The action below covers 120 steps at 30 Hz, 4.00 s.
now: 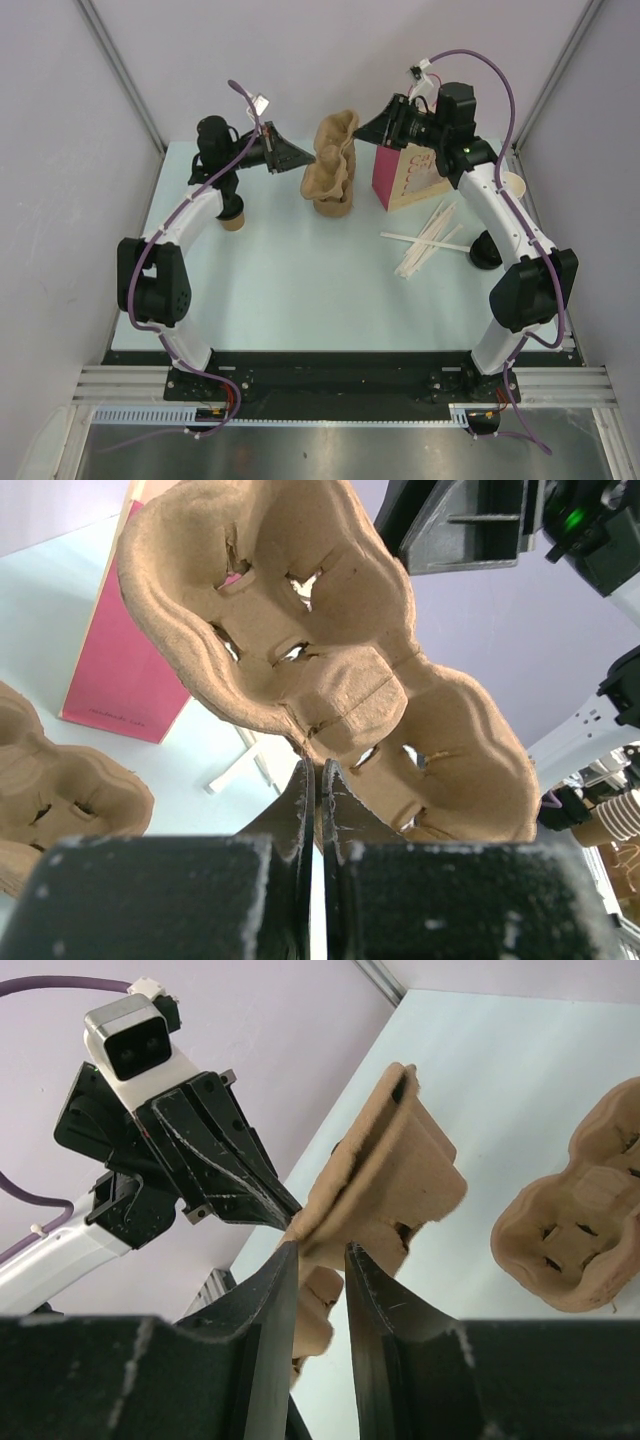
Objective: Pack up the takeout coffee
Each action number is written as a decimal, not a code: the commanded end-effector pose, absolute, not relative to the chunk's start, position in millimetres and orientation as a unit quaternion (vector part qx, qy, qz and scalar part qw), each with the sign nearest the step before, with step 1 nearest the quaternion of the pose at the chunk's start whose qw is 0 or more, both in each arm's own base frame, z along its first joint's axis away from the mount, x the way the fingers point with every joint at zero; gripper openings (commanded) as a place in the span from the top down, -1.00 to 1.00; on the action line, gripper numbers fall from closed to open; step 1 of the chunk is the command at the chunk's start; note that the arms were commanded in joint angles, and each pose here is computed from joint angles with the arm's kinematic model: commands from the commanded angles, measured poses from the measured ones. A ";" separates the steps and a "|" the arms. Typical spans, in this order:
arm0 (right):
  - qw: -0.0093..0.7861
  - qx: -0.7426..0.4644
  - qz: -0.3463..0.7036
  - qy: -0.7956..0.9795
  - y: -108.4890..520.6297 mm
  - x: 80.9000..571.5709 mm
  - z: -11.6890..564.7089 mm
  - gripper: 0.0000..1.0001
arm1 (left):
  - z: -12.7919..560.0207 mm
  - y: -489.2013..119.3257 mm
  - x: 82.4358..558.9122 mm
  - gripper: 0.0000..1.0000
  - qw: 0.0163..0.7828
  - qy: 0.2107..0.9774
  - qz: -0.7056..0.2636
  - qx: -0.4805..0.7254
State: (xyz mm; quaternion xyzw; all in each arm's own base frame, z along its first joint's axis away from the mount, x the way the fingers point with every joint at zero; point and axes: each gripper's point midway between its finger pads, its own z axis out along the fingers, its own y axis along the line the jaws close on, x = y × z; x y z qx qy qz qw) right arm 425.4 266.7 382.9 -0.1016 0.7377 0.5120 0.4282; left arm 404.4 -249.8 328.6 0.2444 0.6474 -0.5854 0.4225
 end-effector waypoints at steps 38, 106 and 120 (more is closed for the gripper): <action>0.436 -0.119 0.547 0.705 259.3 408.6 412.7 -0.23 | 343.4 -245.5 400.5 1.00 0.450 0.632 -0.583 0.241; 0.422 -0.099 0.554 0.711 253.4 418.7 399.1 0.17 | 347.2 -252.3 394.0 1.00 0.437 0.619 -0.606 0.243; 0.424 -0.099 0.553 0.710 248.2 415.4 402.0 0.23 | 344.8 -252.5 397.6 1.00 0.432 0.619 -0.616 0.227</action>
